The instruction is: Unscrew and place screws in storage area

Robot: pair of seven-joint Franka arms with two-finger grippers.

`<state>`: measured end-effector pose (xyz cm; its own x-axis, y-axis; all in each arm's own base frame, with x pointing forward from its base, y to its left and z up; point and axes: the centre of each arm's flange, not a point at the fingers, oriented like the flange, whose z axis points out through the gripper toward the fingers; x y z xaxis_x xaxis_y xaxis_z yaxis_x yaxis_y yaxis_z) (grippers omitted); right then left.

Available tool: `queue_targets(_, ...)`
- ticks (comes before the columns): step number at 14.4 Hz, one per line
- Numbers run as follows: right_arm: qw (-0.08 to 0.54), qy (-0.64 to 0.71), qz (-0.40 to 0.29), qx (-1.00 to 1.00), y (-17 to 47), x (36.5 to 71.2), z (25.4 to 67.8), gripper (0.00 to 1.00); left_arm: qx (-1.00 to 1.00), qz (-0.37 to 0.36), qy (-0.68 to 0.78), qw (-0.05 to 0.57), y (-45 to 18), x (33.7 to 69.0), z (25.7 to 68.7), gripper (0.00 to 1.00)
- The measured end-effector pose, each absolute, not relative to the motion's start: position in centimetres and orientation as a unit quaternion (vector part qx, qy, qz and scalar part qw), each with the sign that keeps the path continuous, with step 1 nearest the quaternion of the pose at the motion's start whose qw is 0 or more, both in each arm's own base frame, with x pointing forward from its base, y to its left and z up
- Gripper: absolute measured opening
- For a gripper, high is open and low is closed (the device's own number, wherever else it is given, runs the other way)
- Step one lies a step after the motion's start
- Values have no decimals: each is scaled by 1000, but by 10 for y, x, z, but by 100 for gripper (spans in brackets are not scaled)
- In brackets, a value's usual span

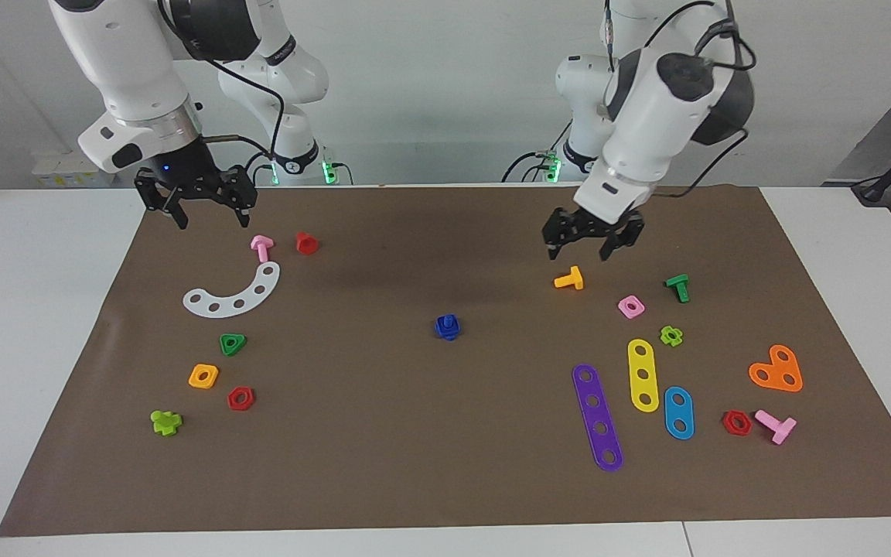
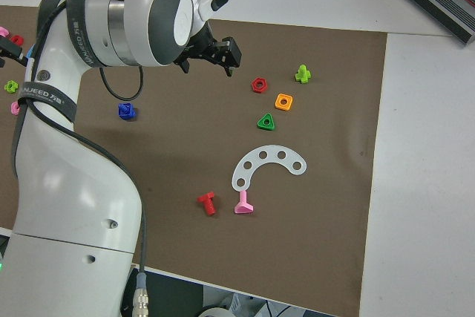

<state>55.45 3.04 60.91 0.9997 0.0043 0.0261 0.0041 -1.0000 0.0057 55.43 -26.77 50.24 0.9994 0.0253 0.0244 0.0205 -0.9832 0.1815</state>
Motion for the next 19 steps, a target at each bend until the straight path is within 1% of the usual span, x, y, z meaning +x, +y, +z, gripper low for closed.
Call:
queue_targets(1,3,2,13,1000,30,554,609,100,994,15,23,107,-293,556,483,100)
queue_targets(2,3,2,13,1000,30,554,609,100,992,12,31,118,-314,556,466,96)
queue_targets(3,3,2,13,1000,30,554,609,100,991,11,37,124,-333,554,450,96)
queue_targets(4,3,2,13,1000,30,554,609,100,991,9,39,126,-350,552,434,93)
queue_targets(7,3,2,13,1000,30,554,609,100,993,-5,23,117,-394,539,381,92)
queue_targets(9,3,2,13,1000,30,554,609,100,995,-2,7,101,-405,536,355,90)
queue_targets(11,3,2,13,1000,30,554,609,100,996,5,-11,88,-414,532,342,89)
queue_targets(19,3,2,13,1000,30,554,609,100,996,35,-54,59,-428,526,336,85)
